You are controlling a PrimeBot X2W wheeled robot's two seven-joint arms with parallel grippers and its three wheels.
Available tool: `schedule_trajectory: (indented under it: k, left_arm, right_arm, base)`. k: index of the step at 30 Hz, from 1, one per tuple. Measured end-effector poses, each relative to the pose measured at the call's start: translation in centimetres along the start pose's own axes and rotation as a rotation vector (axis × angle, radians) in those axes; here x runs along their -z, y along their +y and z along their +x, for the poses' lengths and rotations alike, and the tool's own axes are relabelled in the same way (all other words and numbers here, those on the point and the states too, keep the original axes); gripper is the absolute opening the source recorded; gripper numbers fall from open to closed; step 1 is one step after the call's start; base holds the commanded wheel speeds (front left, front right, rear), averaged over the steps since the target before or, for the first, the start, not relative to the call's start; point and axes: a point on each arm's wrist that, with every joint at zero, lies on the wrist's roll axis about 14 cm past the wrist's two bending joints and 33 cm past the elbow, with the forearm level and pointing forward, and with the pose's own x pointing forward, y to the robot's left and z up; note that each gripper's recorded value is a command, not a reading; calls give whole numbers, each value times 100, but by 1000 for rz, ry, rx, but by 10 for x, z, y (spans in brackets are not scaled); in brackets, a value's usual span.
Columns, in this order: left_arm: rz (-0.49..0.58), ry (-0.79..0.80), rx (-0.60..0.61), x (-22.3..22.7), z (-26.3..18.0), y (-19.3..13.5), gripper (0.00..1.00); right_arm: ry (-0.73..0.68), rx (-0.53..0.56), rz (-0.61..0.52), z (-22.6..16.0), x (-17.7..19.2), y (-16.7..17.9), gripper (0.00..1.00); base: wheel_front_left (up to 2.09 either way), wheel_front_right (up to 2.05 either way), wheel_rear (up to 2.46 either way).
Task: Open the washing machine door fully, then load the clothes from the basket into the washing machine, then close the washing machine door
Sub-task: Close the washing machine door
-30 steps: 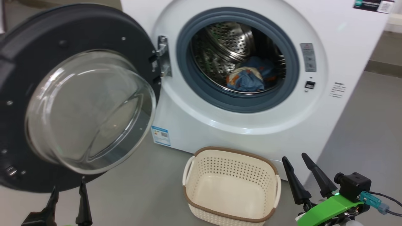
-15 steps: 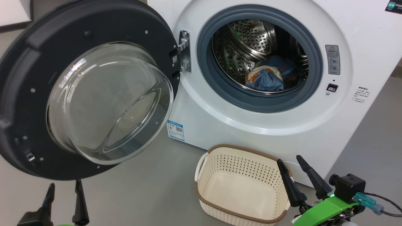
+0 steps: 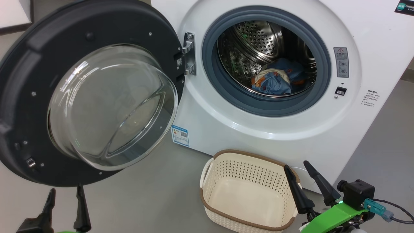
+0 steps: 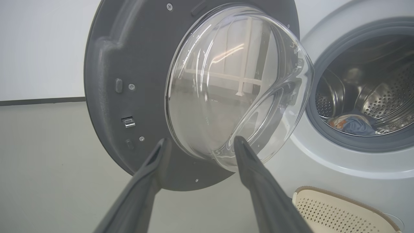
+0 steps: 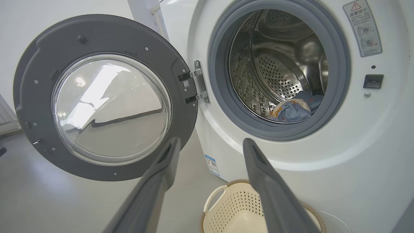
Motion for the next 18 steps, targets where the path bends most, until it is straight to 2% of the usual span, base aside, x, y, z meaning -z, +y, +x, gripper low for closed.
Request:
schedule_trajectory:
  k: [13, 14, 15, 16, 18]
  left_arm:
    - [-8, -6, 0, -2, 0, 1, 100]
    - [-8, -11, 0, -3, 1, 2, 81]
    - [-6, -19, 0, -6, 1, 3, 45]
    - [-4, -28, -1, -9, 2, 4, 0]
    - [-1, -50, 3, -16, 3, 5, 0]
  right_arm:
    - [-2, 2, -2, -1, -1, 0, 100]
    - [-3, 3, 1, -1, -1, 0, 100]
    - [-4, 4, 5, -1, -1, -1, 100]
    - [-4, 5, 5, -1, -2, -1, 100]
    - [-6, 5, 4, -1, -2, -1, 100]
  base:
    - [0, 0, 0]
    - [0, 0, 0]
    - [0, 0, 0]
    - [0, 0, 0]
    - [0, 0, 0]
